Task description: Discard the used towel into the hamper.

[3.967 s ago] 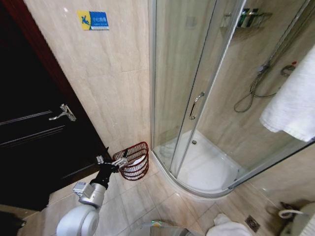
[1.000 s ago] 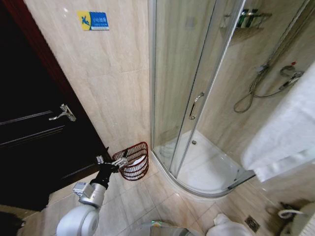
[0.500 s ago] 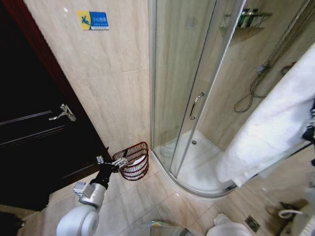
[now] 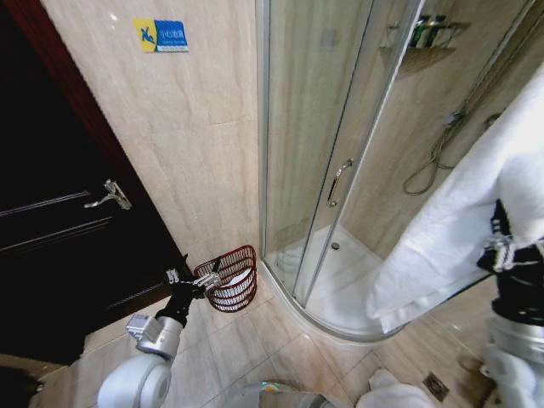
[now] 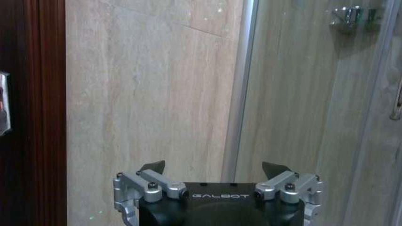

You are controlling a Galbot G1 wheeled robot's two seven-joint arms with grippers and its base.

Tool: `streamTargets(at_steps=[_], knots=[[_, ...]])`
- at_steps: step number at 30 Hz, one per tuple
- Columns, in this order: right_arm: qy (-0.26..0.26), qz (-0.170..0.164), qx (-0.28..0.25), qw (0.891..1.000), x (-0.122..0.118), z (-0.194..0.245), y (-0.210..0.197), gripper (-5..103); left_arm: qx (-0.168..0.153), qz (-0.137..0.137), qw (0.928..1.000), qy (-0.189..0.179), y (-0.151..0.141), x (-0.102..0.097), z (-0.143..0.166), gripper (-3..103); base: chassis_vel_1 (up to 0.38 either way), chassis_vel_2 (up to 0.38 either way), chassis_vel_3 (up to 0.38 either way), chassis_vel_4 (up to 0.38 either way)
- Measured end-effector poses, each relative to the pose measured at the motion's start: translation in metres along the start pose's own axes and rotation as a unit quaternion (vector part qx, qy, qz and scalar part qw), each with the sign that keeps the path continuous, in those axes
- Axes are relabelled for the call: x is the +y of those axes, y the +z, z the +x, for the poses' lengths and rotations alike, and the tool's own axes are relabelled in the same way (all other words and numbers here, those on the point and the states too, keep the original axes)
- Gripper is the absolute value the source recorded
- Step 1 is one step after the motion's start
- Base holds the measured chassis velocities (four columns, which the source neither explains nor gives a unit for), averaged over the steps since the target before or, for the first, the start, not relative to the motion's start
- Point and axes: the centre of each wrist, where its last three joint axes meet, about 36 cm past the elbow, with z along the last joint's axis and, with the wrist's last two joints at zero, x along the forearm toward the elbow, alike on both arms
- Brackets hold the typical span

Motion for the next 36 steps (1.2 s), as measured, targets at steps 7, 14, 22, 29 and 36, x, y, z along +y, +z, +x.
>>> streamTargets(at_steps=[7,14,22,29,36], knots=[[0.012,0.007,0.022,1.0,0.009,0.034,0.014,9,0.0,0.0,1.0,0.0,0.0,0.0,0.0,100,0.0,0.0,0.0,0.0],[0.014,0.017,-0.01,1.0,0.027,0.03,-0.004,9,0.0,0.0,1.0,0.0,0.0,0.0,0.0,100,0.0,0.0,0.0,0.0],[0.017,0.034,-0.044,0.998,0.024,0.005,-0.018,9,0.0,0.0,1.0,0.0,0.0,0.0,0.0,100,0.0,0.0,0.0,0.0],[0.035,0.039,-0.044,0.998,0.018,-0.007,-0.027,9,0.0,0.0,1.0,0.0,0.0,0.0,0.0,100,0.0,0.0,0.0,0.0],[0.073,0.017,-0.046,0.996,0.018,-0.032,-0.046,9,0.0,0.0,1.0,0.0,0.0,0.0,0.0,100,0.0,0.0,0.0,0.0]])
